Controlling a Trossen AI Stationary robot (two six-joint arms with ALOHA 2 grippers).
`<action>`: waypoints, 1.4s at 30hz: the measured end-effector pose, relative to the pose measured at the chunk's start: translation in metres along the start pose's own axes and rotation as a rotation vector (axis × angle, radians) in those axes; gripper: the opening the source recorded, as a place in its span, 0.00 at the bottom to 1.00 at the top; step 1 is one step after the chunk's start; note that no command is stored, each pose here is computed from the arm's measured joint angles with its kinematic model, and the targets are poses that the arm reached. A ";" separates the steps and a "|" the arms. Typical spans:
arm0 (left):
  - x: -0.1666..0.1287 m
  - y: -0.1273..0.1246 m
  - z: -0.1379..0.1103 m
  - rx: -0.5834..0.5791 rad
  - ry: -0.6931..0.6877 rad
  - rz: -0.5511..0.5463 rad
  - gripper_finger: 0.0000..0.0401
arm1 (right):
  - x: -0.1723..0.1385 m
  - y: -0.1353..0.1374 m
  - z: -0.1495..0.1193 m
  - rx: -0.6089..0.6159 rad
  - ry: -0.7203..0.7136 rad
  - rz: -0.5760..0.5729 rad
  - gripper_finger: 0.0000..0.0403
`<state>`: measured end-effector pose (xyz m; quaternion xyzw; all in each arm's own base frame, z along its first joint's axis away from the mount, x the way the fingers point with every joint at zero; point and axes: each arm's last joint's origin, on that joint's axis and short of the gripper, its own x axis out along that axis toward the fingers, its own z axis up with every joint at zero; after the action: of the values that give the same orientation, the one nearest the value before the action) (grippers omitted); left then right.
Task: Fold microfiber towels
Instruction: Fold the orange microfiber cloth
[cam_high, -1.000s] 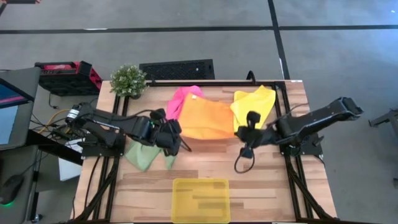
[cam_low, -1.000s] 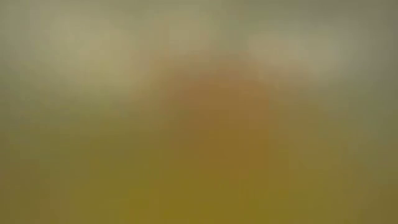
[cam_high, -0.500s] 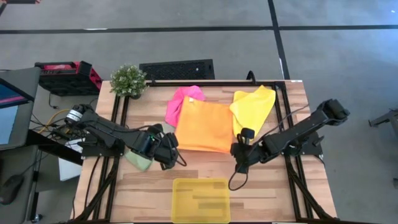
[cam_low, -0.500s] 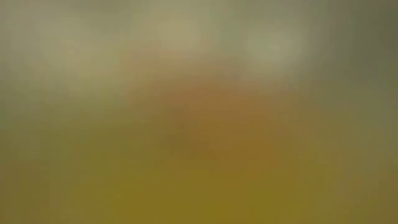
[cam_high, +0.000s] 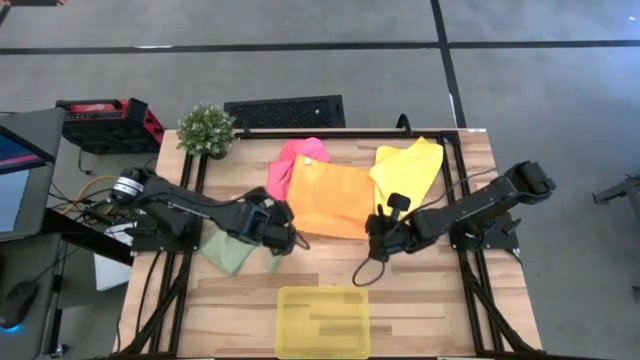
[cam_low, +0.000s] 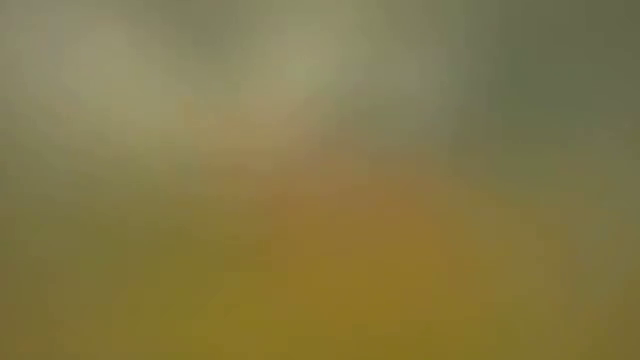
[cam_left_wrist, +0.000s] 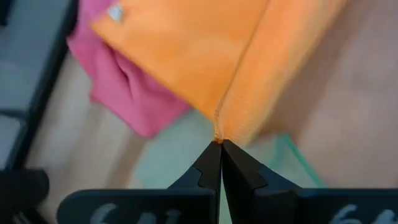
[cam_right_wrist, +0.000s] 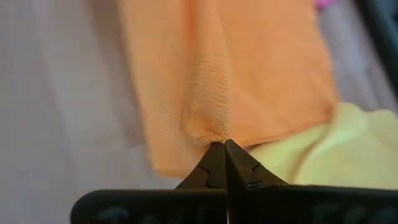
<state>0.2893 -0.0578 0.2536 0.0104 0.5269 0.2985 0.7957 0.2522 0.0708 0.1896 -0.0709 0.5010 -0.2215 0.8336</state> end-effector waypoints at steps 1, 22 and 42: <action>0.003 0.003 0.002 0.002 0.000 0.018 0.00 | 0.002 -0.004 0.001 0.008 0.005 -0.022 0.01; 0.088 0.074 0.052 -0.051 0.049 0.179 0.00 | 0.055 -0.085 0.005 0.181 0.118 -0.283 0.01; 0.115 0.092 0.060 -0.098 0.065 0.201 0.09 | 0.070 -0.112 0.011 0.235 0.124 -0.189 0.16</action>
<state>0.3277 0.0912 0.2153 0.0146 0.5335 0.4023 0.7438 0.2565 -0.0615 0.1767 -0.0057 0.5133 -0.3601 0.7790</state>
